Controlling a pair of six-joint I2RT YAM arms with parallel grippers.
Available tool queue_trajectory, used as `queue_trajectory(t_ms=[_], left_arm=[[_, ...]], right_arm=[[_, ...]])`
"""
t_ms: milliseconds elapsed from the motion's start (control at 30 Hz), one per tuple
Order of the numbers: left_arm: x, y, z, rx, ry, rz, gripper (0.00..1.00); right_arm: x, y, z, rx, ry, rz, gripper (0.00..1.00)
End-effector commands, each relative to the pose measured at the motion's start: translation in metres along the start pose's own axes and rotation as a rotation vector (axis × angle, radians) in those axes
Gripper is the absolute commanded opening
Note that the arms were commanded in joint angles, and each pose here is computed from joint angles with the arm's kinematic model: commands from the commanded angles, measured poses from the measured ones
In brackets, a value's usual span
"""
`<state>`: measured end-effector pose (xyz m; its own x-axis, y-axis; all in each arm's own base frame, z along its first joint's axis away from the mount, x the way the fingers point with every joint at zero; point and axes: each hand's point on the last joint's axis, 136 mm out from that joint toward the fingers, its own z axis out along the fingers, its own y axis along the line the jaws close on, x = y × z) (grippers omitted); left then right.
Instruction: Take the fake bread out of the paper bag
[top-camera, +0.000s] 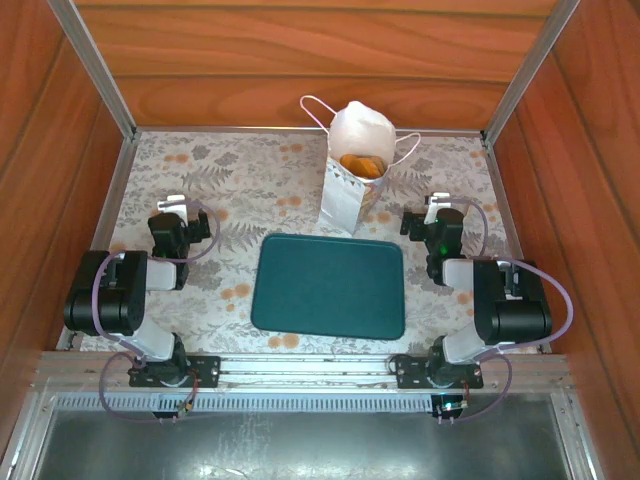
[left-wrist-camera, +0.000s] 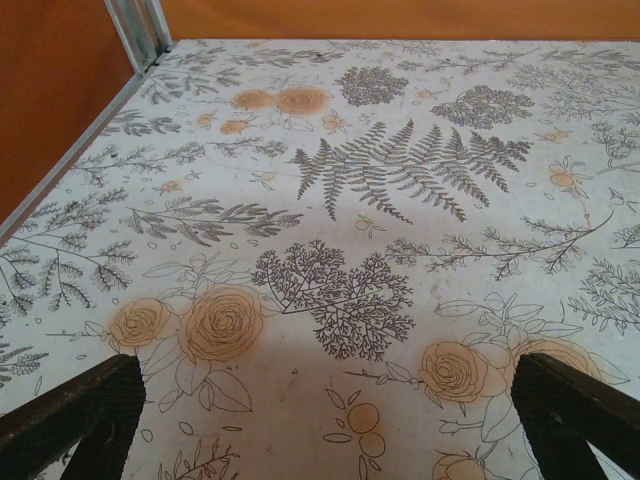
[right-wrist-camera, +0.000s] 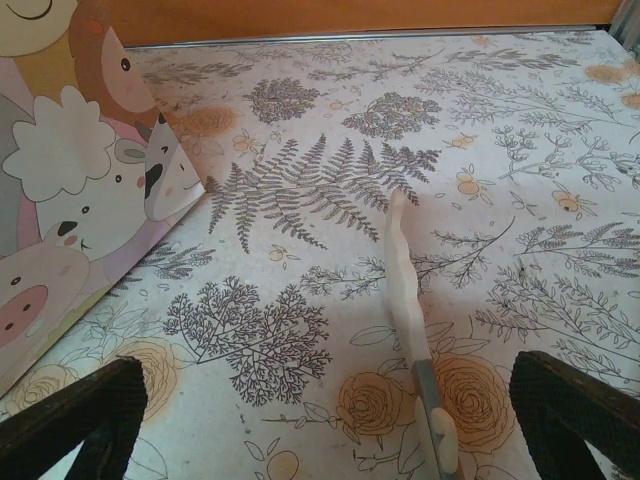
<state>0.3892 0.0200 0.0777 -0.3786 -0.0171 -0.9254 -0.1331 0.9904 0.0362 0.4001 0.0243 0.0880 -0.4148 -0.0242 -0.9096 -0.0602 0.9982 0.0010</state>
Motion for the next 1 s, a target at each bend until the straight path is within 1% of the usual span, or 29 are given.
queue_trajectory(t_ms=[0,967], left_arm=[[-0.0071,-0.0031,0.0019,0.014,-0.012,0.005,1.00],[-0.0072,-0.0012,0.0035,0.027,-0.011,-0.014,1.00]], right_arm=[[-0.0045,-0.0017,0.0028,-0.006,-0.005,-0.009,1.00],[-0.0041,-0.0039,0.0044,-0.016,0.005,0.008,1.00]])
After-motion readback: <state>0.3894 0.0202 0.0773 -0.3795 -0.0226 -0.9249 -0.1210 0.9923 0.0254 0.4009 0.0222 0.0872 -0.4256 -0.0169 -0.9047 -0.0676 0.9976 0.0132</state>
